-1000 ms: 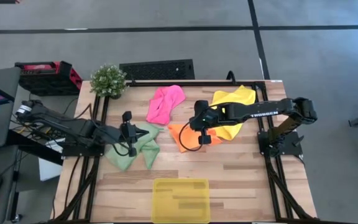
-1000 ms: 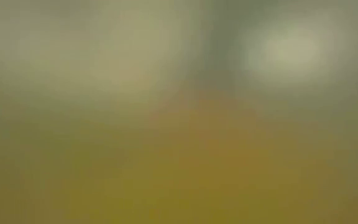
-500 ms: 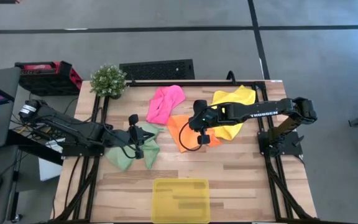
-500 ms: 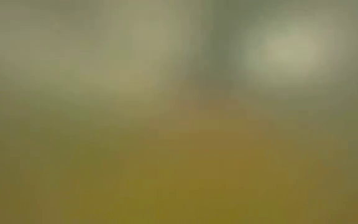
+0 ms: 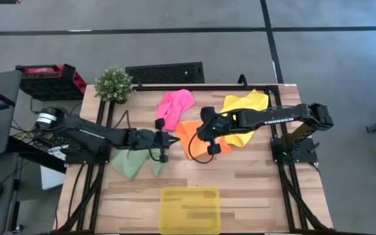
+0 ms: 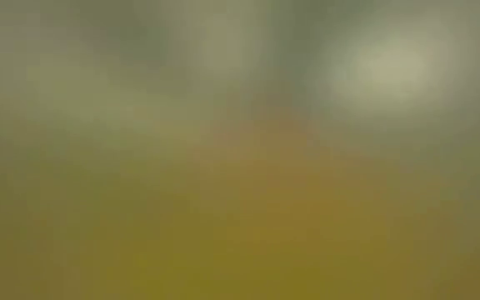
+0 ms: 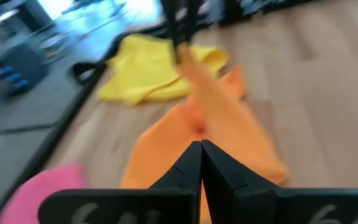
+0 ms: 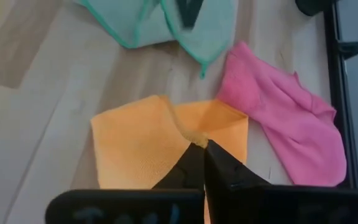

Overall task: Fold microfiber towels
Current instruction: Fold the orange microfiber cloth

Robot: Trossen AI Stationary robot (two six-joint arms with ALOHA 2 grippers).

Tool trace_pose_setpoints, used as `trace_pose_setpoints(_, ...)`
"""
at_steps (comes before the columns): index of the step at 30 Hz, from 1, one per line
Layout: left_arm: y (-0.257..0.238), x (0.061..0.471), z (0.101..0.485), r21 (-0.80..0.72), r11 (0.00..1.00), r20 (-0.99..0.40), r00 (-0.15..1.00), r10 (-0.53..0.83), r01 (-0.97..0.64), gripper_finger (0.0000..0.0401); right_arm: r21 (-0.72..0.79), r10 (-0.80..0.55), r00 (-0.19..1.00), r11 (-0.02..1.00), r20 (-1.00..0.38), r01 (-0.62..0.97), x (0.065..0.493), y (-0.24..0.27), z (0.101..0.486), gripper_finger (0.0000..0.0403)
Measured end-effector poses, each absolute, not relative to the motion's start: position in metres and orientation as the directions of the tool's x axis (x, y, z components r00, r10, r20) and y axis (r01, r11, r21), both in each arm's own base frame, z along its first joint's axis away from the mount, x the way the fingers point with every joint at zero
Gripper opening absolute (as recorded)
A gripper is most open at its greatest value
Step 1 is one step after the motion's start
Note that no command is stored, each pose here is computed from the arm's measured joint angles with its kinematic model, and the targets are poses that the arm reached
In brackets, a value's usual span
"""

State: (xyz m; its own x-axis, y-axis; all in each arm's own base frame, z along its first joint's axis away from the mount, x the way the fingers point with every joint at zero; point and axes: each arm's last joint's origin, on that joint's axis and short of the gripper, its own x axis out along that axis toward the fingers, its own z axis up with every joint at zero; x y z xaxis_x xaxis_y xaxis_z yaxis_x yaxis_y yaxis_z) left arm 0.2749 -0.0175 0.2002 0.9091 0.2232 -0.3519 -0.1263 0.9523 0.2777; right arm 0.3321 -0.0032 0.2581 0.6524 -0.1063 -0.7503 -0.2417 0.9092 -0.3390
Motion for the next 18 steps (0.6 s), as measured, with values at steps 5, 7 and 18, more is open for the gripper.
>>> trace_pose_setpoints(5,-0.008,0.287,0.194,0.208,0.967,-0.297,0.933,0.204,-0.146,0.0002,-0.344,-0.098,0.658,0.903,-0.747,-0.256,0.333,0.003,0.265,0.0008)
trace_pose_setpoints(7,-0.006,0.289,0.193,0.201,0.970,-0.289,0.938,0.191,-0.136,0.0010,-0.344,-0.096,0.659,0.903,-0.746,-0.258,0.334,0.004,0.266,0.0012)
trace_pose_setpoints(18,-0.002,0.289,0.193,0.137,0.989,-0.293,0.951,0.097,-0.058,0.0115,-0.347,-0.097,0.668,0.903,-0.738,-0.253,0.334,0.003,0.268,0.0011)
